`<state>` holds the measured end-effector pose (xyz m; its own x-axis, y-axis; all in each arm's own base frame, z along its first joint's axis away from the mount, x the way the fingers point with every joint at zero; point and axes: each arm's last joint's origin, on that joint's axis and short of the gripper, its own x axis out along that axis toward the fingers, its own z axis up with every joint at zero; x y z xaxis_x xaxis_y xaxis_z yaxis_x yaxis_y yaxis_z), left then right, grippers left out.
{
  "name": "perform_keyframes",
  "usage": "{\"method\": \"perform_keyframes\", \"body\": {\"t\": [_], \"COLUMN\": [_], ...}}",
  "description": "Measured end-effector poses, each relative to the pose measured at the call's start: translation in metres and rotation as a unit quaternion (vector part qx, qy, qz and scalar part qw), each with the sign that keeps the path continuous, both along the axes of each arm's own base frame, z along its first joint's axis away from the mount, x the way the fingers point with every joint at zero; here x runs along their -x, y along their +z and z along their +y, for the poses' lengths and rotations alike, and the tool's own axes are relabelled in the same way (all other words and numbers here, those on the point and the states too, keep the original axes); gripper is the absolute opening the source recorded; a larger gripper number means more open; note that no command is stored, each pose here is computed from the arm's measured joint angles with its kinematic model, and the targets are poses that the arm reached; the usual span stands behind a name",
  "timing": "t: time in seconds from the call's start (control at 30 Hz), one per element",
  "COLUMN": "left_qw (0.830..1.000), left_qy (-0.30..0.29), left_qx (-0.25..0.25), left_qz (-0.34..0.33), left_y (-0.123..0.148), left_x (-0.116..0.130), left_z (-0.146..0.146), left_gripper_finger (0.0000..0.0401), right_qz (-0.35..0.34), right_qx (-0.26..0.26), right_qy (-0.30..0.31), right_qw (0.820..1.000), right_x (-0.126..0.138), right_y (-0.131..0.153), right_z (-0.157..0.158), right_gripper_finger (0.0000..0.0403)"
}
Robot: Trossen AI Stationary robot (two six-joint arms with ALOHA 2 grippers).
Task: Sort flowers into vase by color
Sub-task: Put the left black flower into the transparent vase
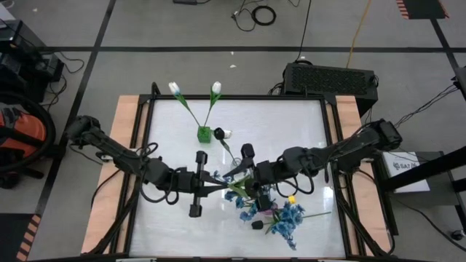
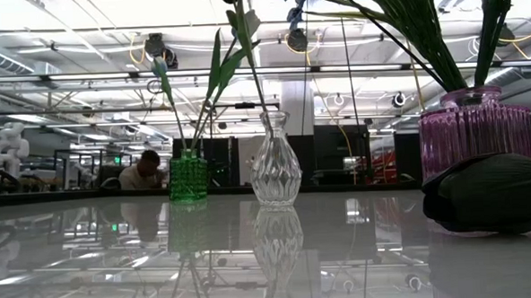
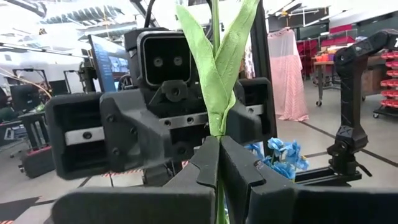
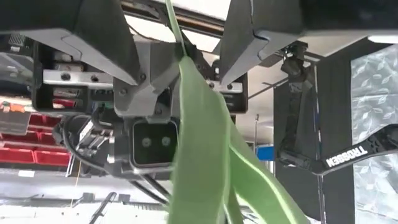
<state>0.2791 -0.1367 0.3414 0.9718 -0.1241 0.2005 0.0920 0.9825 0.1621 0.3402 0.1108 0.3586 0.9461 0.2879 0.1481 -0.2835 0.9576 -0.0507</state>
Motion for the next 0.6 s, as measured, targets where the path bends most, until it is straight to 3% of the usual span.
{"method": "perform_keyframes", "body": {"t": [0.13, 0.43, 0.6], "left_qw": [1.0, 1.0, 1.0], "left_qy": [0.0, -0.001, -0.002], "left_qx": [-0.001, -0.002, -0.001], "left_qz": [0.002, 0.001, 0.002], "left_y": [-0.0004, -0.0003, -0.0005], "left_x": [-0.0001, -0.0001, 0.0], "left_z": [0.0001, 0.0, -0.0004], "left_gripper_finger": [0.0011, 0.0011, 0.0011], "right_qz": [-0.004, -0.01, -0.013], "right_qx": [0.006, 0.02, 0.023], "right_qy": [0.002, 0.003, 0.004], "right_qw": [1.0, 1.0, 1.0], "right_x": [0.0008, 0.0017, 0.0024], "right_y": [0.0006, 0.001, 0.0013], "right_z": [0.0019, 0.0045, 0.0063], "right_gripper_finger": [0.019, 0.0076, 0.0035]}}
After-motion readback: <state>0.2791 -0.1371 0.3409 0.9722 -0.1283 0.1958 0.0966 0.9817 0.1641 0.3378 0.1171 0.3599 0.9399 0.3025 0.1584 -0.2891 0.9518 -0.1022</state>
